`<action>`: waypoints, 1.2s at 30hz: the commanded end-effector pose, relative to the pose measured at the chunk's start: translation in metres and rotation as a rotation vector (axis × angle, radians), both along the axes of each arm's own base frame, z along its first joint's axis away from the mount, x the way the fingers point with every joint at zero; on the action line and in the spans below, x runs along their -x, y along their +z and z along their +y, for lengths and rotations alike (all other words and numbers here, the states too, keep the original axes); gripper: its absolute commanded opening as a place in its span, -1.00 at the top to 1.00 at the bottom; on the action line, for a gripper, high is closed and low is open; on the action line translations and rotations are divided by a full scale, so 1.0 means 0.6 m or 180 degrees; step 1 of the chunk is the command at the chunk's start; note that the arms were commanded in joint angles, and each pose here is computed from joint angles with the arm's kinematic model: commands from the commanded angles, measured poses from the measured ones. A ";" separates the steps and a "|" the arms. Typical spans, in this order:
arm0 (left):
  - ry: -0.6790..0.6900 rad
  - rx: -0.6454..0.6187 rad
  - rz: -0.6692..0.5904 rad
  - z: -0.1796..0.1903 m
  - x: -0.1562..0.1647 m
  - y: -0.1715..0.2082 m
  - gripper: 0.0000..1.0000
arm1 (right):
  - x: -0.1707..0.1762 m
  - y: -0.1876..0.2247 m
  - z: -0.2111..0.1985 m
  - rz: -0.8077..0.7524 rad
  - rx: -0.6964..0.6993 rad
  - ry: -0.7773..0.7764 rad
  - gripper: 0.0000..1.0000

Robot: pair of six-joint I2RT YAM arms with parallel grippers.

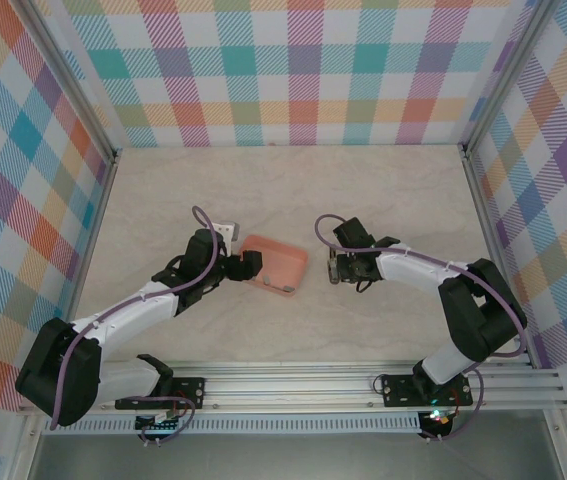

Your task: Load the staples into the stapler

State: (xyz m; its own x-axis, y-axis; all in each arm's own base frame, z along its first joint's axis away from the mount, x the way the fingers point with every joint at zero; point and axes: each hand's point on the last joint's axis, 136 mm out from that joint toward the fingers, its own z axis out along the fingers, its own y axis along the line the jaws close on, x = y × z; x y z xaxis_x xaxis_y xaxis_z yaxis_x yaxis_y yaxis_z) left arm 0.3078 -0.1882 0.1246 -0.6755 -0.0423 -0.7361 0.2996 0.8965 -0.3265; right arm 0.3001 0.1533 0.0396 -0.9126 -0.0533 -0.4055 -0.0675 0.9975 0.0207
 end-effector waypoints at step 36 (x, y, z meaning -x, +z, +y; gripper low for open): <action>-0.0044 -0.0014 -0.0073 -0.002 0.007 0.004 -0.60 | 0.001 0.016 -0.002 -0.0037 -0.0042 -0.0022 0.52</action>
